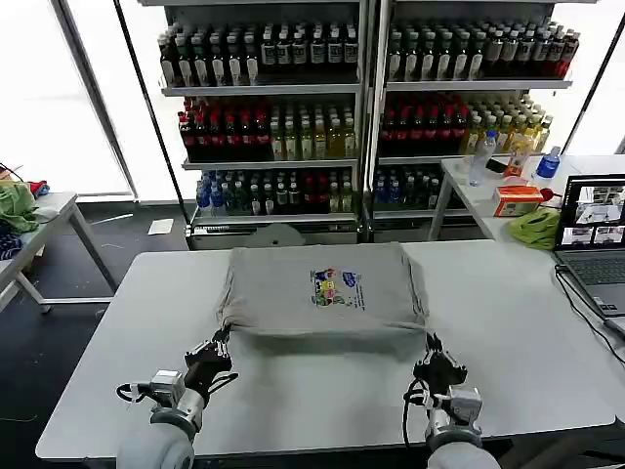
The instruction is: Fold and organize the clothes.
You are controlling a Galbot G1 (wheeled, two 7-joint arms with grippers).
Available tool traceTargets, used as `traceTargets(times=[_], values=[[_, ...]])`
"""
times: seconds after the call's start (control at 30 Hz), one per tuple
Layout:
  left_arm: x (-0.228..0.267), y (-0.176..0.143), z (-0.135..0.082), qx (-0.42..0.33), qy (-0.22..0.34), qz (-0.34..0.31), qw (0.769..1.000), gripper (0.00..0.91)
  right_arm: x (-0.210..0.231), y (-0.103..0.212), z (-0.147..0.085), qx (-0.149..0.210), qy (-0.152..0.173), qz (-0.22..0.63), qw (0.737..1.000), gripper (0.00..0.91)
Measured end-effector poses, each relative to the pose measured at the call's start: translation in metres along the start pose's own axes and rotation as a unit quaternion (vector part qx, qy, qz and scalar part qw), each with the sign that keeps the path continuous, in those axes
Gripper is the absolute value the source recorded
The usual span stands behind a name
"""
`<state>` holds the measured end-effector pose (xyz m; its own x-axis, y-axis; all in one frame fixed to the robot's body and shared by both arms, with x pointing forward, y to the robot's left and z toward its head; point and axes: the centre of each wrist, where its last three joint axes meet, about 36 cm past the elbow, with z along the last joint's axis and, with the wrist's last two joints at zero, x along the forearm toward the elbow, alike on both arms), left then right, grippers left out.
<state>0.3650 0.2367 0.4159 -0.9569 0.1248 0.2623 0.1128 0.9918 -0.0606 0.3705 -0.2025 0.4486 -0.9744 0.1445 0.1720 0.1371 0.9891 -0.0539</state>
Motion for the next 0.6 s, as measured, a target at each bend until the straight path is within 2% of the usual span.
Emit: traceTargets(times=[0.27,0.6], values=[[-0.025,0.000,-0.004,0.007,-0.019,-0.002,1.000,0.000,-0.040,0.006,-0.011,0.006,-0.021,-0.009,1.000,0.000],[-0.056,0.000,-0.004,0.012,-0.027,-0.006,1.000,0.000,-0.089,0.019,-0.030,0.019,-0.028,-0.026,0.999,0.000]])
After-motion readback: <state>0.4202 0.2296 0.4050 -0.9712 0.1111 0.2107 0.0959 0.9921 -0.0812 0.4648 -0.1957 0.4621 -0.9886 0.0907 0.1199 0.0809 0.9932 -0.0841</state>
